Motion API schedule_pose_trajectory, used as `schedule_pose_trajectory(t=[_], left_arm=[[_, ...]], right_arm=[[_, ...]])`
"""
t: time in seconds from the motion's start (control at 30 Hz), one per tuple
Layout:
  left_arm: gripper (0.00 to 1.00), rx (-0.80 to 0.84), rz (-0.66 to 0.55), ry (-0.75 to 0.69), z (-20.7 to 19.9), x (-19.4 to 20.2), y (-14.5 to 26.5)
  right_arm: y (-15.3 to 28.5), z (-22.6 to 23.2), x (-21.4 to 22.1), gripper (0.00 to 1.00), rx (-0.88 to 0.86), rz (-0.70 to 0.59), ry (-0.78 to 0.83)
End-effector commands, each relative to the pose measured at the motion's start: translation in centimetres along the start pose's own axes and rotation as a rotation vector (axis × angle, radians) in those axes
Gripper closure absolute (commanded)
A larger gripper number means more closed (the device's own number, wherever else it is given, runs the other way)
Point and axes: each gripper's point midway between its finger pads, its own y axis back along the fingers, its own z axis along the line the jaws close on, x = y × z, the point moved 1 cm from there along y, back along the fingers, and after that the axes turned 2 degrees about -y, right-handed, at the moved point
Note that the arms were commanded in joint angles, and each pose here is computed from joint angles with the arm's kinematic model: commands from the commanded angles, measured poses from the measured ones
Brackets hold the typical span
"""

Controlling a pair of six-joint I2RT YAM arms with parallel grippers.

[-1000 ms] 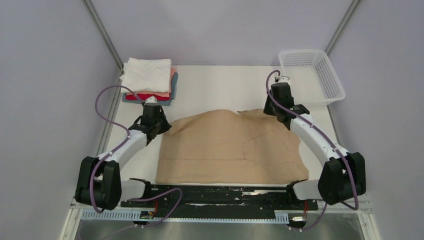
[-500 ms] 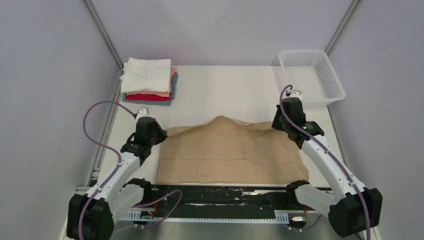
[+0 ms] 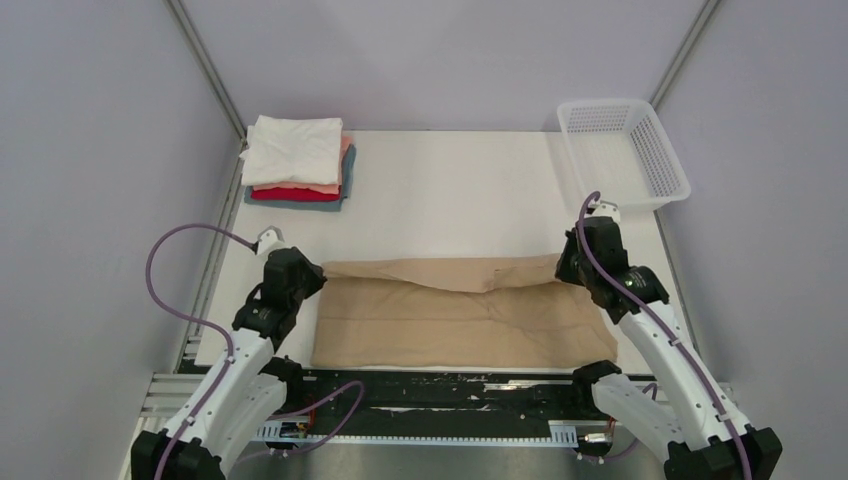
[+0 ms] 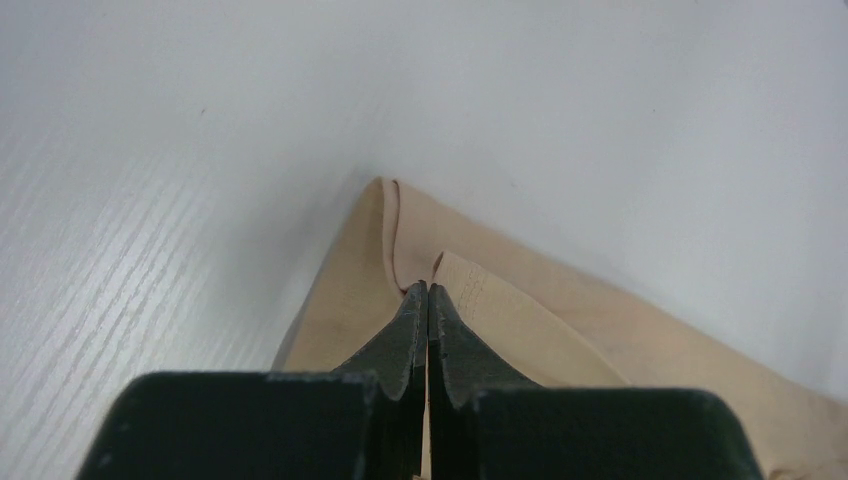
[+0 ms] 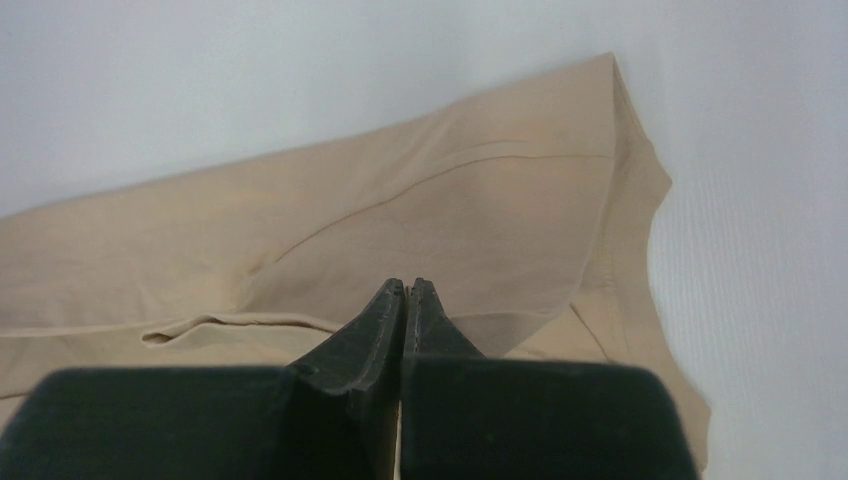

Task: Fold and stack the t-shirts
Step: Fold the other side of the tshirt into a rectangle, then rotate the tshirt 90 degrees

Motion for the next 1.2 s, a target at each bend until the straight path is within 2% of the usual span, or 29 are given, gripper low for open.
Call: schedule_pose_trajectory(t=[0.0, 0.37, 0.6, 0.67, 0.7, 0.73, 0.77, 0.8, 0.87, 0.9, 0.97, 1.0, 1.07, 1.17], left_arm=[[1.00, -0.054, -0.028, 0.047, 1.5, 0.4, 0.1], [1.00, 0.005, 0.028, 0.076, 1.4, 2.4, 0.4], [0.98, -0.072, 0.039, 0.129, 3.1, 3.5, 0.2], [0.78, -0.102, 0.049, 0.155, 3.4, 3.5, 0.4], [0.52, -0.118, 0.058, 0.169, 3.4, 3.5, 0.7], [0.37, -0.122, 0.046, 0.181, 3.2, 2.9, 0.9], [0.11, -0.161, 0.044, 0.193, 3.8, 2.8, 1.3], [0.03, -0.164, 0.023, 0.207, 3.4, 1.8, 1.7], [0.00, -0.193, -0.014, 0.218, 3.3, 0.2, 2.7], [0.00, -0.201, -0.028, 0.219, 3.3, -0.3, 3.0], [0.00, -0.134, -0.048, 0.204, 1.6, -1.9, 3.5], [0.00, -0.094, -0.051, 0.195, 0.6, -2.4, 3.6], [0.00, 0.024, -0.002, 0.148, -1.9, -2.3, 3.1], [0.00, 0.260, 0.129, 0.067, -6.5, -0.7, 2.7]], right_arm=[[0.6, -0.6, 0.8, 1.00, 0.018, 0.013, -0.036], [2.1, -1.5, 1.3, 1.00, 0.040, 0.009, -0.070], [1.6, -1.6, 5.3, 0.92, 0.028, 0.138, -0.111], [1.7, -1.7, 6.9, 0.86, 0.031, 0.194, -0.147], [2.1, -1.3, 7.2, 0.81, 0.019, 0.214, -0.169], [2.6, -1.1, 7.6, 0.79, 0.010, 0.243, -0.189], [3.2, -1.7, 8.6, 0.78, 0.043, 0.285, -0.209], [3.8, -2.3, 9.3, 0.78, 0.079, 0.310, -0.222], [4.8, -2.7, 9.9, 0.75, 0.084, 0.316, -0.244], [5.2, -2.1, 9.7, 0.69, 0.034, 0.303, -0.248], [5.7, -1.3, 8.3, 0.40, -0.043, 0.226, -0.261], [5.7, -0.9, 7.5, 0.31, -0.069, 0.182, -0.267], [5.3, -0.4, 6.7, 0.03, -0.112, 0.123, -0.277], [3.8, 1.0, 7.3, 0.00, -0.182, 0.140, -0.311]])
